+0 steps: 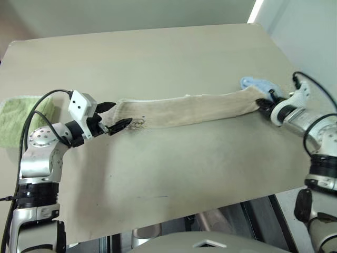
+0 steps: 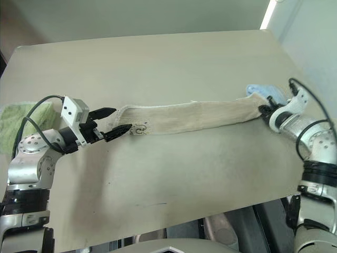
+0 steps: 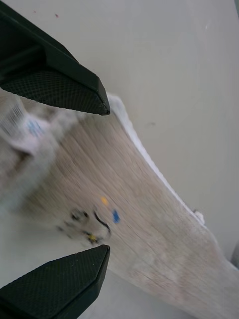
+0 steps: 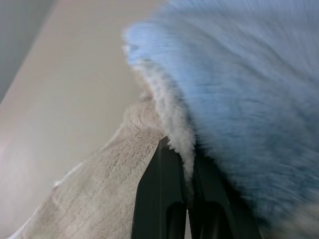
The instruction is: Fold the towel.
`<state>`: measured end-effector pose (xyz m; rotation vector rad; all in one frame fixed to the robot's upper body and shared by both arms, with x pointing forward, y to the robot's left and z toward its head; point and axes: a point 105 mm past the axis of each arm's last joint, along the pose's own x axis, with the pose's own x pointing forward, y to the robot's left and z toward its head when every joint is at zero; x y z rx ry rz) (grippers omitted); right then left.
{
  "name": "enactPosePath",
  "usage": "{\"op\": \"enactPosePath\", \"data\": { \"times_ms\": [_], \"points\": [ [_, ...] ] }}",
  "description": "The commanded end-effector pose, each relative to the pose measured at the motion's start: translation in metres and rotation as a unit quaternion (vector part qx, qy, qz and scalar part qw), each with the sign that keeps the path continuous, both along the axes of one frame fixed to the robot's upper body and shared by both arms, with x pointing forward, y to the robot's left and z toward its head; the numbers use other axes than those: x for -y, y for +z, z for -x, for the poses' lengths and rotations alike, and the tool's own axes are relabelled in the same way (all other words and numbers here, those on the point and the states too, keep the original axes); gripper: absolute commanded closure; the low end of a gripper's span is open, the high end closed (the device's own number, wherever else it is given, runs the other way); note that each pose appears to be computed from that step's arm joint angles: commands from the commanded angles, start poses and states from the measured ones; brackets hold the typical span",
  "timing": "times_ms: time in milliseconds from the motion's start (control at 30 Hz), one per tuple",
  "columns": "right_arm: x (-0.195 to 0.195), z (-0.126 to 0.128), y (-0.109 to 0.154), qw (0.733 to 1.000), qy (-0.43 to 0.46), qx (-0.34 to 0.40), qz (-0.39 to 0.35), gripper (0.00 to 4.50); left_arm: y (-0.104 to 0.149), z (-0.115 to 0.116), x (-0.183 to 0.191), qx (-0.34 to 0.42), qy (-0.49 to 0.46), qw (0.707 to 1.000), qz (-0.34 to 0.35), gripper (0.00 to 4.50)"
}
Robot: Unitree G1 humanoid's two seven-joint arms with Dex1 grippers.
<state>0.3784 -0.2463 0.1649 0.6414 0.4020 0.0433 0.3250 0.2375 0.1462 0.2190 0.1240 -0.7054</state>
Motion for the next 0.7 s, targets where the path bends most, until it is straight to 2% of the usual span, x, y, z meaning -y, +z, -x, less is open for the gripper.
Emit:
{"op": "enactPosePath", "data": {
  "times_ms": [33,100,200,400,467,700],
  "points": [
    [-0.028,-0.003,0.026,0.989,0.094,0.056,0.104,4.49,0.010,-0.002,0.005,0.023,-0.011,1.000,-0.003,0.00],
    [-0.049,-0.002,0.035,0.972,0.154,0.078,0.159,4.49,0.010,-0.002,0.005,0.023,-0.011,1.000,-0.003,0.00],
    [-0.081,0.005,0.037,0.948,0.234,0.097,0.194,4.49,0.010,-0.002,0.005,0.023,-0.010,1.000,-0.003,0.00],
    [-0.124,0.012,0.025,0.901,0.330,0.116,0.257,4.49,0.009,-0.002,0.006,0.023,-0.009,1.000,0.000,0.00],
    [-0.141,0.015,0.019,0.877,0.368,0.127,0.281,4.49,0.009,-0.003,0.007,0.024,-0.010,1.000,0.001,0.00],
    [-0.173,0.001,0.008,0.854,0.404,0.137,0.299,4.49,0.009,-0.004,0.011,0.027,-0.013,1.000,0.004,0.00]
  ]
}}
